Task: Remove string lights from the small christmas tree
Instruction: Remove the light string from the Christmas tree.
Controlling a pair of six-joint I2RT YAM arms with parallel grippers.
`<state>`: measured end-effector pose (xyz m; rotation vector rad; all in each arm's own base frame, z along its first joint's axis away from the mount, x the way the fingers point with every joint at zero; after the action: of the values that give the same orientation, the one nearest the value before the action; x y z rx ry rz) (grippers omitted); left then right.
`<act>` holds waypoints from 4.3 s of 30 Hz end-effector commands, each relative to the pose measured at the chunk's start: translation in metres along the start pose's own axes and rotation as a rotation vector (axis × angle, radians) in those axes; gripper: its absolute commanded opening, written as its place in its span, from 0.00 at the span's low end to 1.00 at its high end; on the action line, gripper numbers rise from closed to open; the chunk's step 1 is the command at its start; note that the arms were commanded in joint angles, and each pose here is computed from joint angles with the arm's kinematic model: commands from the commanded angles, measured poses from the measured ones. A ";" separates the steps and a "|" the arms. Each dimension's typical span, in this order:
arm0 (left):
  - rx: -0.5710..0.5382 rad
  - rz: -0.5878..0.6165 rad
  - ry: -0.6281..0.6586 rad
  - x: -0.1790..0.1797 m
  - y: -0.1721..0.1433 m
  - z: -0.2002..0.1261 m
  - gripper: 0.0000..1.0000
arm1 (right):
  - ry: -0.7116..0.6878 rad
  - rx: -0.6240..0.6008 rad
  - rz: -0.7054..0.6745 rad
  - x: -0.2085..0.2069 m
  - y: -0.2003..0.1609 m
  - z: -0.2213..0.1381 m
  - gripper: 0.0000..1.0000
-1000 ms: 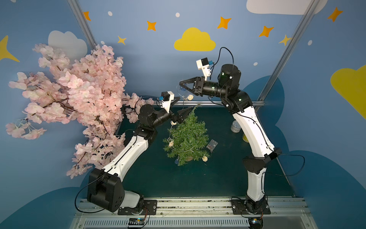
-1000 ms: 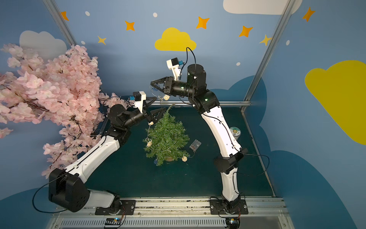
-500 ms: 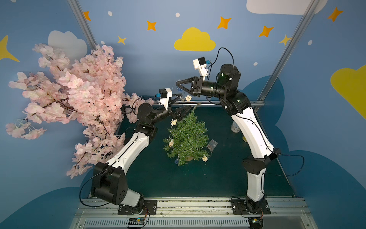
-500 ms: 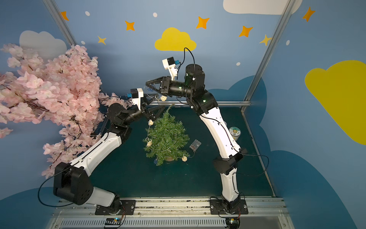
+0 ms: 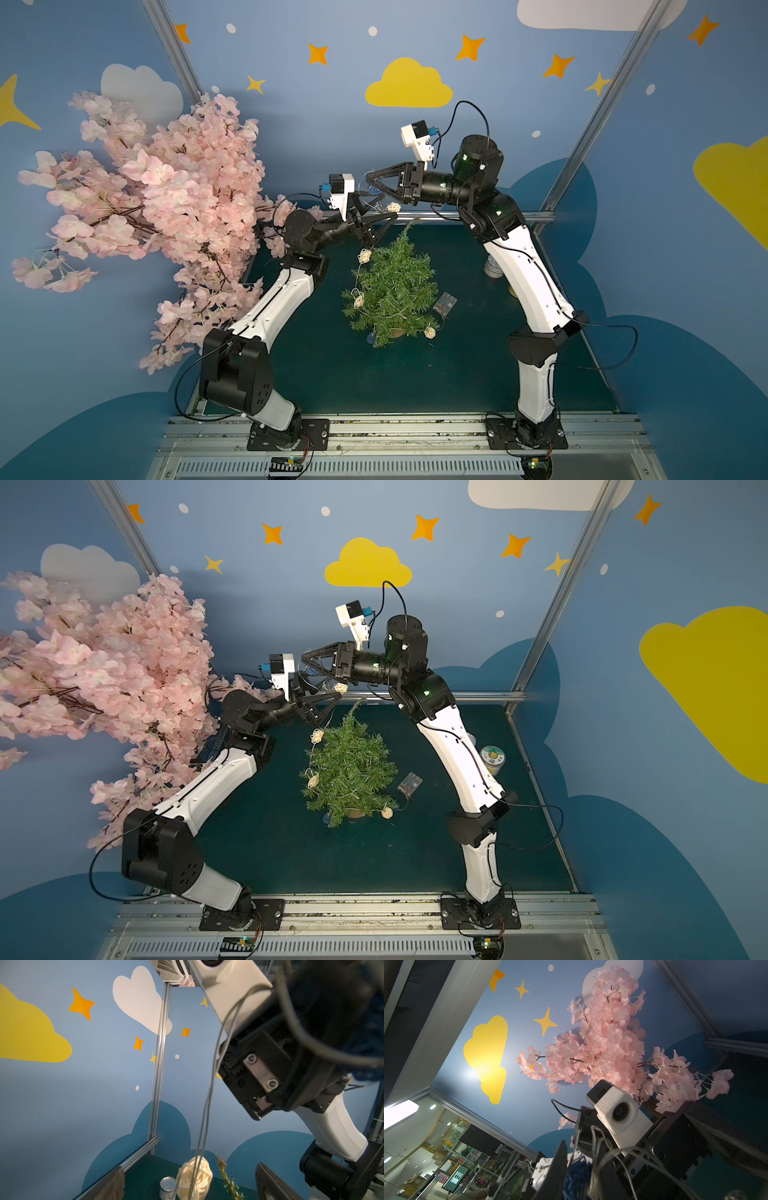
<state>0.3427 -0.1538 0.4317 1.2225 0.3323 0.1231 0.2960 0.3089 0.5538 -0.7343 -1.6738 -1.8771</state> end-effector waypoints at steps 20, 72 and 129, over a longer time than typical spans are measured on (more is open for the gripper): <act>0.048 -0.040 0.040 -0.006 -0.003 0.010 0.37 | 0.023 -0.047 -0.073 0.025 0.010 -0.020 0.10; 0.156 -0.072 0.597 -0.123 0.059 -0.098 0.16 | -0.630 0.172 -0.243 -0.029 -0.106 -0.093 0.82; 0.476 -0.038 0.930 -0.144 0.046 -0.135 0.14 | -0.713 0.200 -0.208 -0.026 -0.169 -0.124 0.82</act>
<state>0.1904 -0.0563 0.4457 1.5740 1.2711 0.6454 0.1933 0.2059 0.4008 -1.2824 -2.4165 -1.5939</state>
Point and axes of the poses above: each gripper's point midway between its finger pads, its own z axis out along the fingers, its own x axis along the line the jaws close on, y = z × x, the point moved 10 cm from there along -z, back along the fingers, and after that the axes turned 3 degrees about -z, right-handed, at the moved point
